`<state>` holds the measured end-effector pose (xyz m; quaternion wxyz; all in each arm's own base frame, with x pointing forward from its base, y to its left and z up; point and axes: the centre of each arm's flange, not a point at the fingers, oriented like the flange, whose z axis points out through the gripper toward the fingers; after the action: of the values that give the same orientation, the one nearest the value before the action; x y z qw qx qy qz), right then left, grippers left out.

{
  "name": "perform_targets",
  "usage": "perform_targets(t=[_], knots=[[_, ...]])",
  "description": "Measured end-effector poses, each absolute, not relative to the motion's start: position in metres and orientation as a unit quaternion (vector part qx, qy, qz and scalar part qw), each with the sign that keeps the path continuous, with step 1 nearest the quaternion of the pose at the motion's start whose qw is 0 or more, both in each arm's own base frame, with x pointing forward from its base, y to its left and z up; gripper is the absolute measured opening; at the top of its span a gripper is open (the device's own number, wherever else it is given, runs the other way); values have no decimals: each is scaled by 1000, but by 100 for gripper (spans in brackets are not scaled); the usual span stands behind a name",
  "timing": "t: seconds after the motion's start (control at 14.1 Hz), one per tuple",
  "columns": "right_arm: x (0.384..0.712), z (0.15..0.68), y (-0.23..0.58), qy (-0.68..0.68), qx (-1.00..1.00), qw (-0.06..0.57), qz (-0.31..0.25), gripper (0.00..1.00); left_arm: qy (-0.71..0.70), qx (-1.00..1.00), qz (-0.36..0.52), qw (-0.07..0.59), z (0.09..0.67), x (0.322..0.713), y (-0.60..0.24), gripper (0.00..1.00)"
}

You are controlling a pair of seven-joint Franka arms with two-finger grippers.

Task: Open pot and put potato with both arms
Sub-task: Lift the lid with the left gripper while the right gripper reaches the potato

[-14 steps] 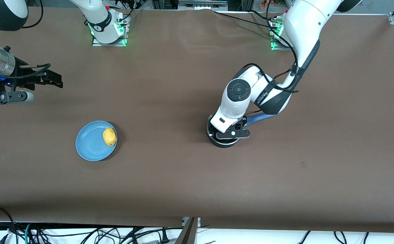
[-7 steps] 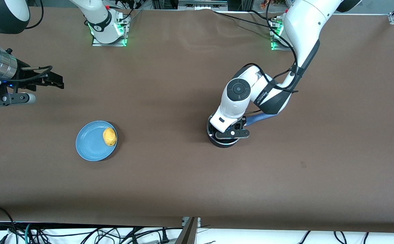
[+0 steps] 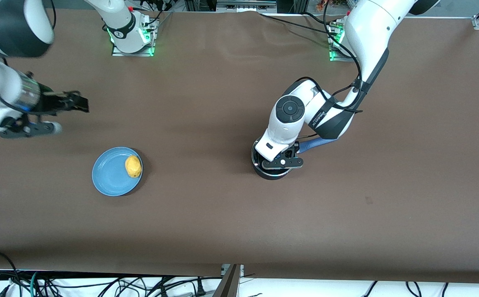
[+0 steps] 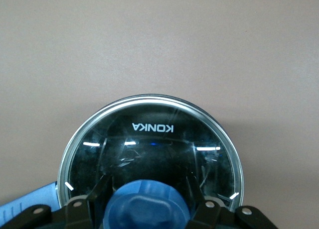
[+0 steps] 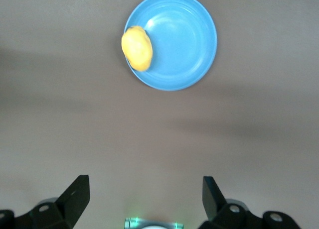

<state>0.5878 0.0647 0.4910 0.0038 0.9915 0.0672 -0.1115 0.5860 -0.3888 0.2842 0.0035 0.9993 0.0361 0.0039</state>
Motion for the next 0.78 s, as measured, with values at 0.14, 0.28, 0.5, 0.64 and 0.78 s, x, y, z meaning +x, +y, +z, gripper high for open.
perform_targets(t=[0.14, 0.28, 0.5, 0.64, 0.78], knots=[[598, 444, 80, 79, 992, 5, -94, 100, 36, 999, 7, 4, 290, 587, -389, 65], [605, 399, 91, 87, 992, 7, -89, 100, 26, 1000, 13, 5, 299, 588, -388, 65], [616, 347, 104, 95, 992, 9, -85, 100, 15, 1000, 17, 2, 312, 591, -381, 65], [621, 316, 108, 98, 992, 10, -82, 100, 0, 1000, 22, 2, 321, 603, -362, 65], [624, 290, 111, 101, 992, 11, -80, 100, -10, 1000, 21, 6, 331, 622, -326, 65]])
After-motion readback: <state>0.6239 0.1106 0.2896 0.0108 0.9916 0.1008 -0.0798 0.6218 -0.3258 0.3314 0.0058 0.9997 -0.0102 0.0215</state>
